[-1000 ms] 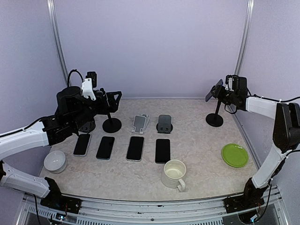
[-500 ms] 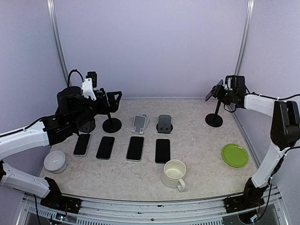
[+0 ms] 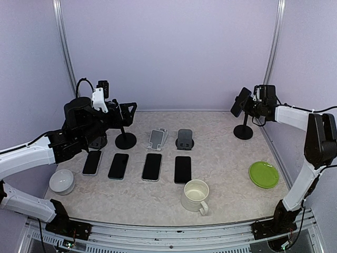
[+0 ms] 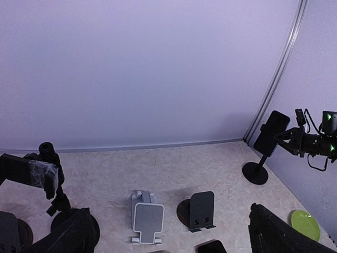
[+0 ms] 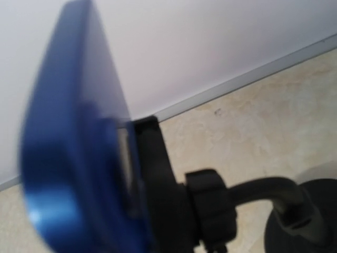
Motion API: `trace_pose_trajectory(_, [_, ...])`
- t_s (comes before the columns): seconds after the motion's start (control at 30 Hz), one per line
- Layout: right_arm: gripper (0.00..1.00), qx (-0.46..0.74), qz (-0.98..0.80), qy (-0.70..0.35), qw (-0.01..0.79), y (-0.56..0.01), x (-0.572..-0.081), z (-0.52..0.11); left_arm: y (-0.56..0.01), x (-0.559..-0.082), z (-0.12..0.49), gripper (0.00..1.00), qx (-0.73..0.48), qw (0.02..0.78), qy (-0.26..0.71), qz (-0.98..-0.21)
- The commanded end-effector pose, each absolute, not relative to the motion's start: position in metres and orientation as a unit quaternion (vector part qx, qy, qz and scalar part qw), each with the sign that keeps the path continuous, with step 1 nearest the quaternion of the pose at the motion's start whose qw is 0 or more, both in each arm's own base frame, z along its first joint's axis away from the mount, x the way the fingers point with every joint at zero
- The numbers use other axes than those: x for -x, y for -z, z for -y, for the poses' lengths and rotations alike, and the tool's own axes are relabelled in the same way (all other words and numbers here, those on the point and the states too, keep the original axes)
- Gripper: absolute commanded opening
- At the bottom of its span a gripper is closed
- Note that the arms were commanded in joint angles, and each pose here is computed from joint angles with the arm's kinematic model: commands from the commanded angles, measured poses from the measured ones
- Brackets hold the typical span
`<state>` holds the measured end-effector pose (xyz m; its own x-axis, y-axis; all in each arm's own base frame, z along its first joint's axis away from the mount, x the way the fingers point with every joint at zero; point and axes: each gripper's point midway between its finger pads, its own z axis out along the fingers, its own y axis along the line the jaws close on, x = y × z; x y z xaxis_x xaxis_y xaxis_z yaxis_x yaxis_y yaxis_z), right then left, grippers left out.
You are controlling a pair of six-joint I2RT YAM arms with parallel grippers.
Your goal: Remove the phone from the phone stand
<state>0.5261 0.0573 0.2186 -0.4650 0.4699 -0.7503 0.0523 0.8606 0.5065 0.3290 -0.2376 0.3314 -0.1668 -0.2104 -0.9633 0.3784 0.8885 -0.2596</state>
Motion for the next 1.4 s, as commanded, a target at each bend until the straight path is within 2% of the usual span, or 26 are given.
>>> trace_pose_trajectory(0.0, [0.16,-0.146,-0.82,-0.226,0.505,-0.241,-0.516,-0.059,-0.344,-0.332,0.237,0.99,-0.047,0.655,0.239,-0.715])
trace_pose_trajectory(0.4, [0.02,-0.092,-0.811,-0.287,0.501,-0.258,-0.498,-0.084,-0.343,-0.33,0.239,0.99,-0.052,0.652,0.244,-0.716])
trace_pose_trajectory(0.63, [0.0,-0.047,-0.796,-0.349,0.493,-0.271,-0.477,-0.107,-0.338,-0.331,0.264,0.99,-0.088,0.635,0.251,-0.726])
trace_pose_trajectory(0.97, [0.0,-0.026,-0.779,-0.399,0.483,-0.274,-0.432,-0.13,-0.307,-0.324,0.354,0.99,-0.184,0.575,0.273,-0.749])
trace_pose_trajectory(1.37, [0.0,-0.006,-0.773,-0.426,0.47,-0.275,-0.38,-0.176,-0.241,-0.322,0.467,0.99,-0.286,0.485,0.309,-0.766])
